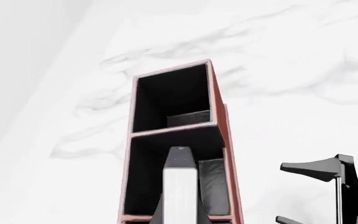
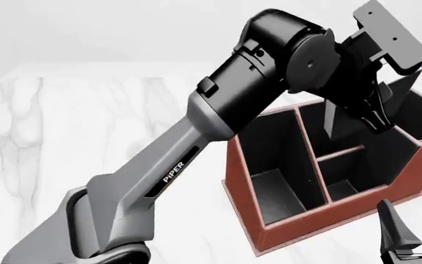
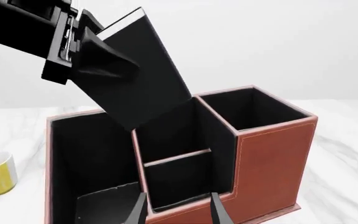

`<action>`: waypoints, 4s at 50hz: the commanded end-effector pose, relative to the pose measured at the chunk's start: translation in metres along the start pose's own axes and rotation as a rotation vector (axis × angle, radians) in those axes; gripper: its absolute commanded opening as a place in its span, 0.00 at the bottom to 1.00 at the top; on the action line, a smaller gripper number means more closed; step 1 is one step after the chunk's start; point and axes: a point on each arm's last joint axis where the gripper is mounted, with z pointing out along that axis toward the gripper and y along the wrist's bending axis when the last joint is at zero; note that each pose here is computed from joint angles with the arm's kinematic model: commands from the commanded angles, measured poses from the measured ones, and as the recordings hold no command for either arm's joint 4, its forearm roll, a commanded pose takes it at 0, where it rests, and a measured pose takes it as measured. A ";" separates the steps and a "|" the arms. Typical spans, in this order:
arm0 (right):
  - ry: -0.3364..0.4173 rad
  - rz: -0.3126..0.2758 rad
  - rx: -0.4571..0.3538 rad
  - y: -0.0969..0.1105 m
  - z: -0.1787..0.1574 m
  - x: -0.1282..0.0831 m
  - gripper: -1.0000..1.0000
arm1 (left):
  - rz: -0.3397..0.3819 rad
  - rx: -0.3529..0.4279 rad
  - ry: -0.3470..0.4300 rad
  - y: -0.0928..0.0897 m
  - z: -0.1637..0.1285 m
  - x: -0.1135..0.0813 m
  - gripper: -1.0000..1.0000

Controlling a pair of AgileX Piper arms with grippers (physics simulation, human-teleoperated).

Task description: Pick up the book and place it in the back compartment of the caddy.

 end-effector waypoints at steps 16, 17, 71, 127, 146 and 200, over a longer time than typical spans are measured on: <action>-0.001 -0.001 -0.002 0.000 0.000 0.000 1.00 | -0.014 0.040 0.093 -0.021 0.073 0.043 0.00; -0.001 -0.001 -0.001 0.000 0.000 0.000 1.00 | -0.007 0.045 0.109 -0.023 0.079 0.049 0.00; 0.005 0.008 -0.001 0.000 0.001 0.000 1.00 | -0.024 0.039 0.099 -0.032 0.116 0.076 0.00; 0.008 0.013 0.003 0.000 0.003 0.000 1.00 | -0.035 -0.014 0.040 -0.011 0.104 0.075 1.00; 0.007 0.009 0.002 0.000 0.001 0.000 1.00 | -0.046 -0.157 -0.101 0.044 -0.016 0.043 1.00; 0.011 0.004 0.008 0.000 0.003 0.000 1.00 | -0.314 -0.636 -0.318 0.042 -0.208 0.244 1.00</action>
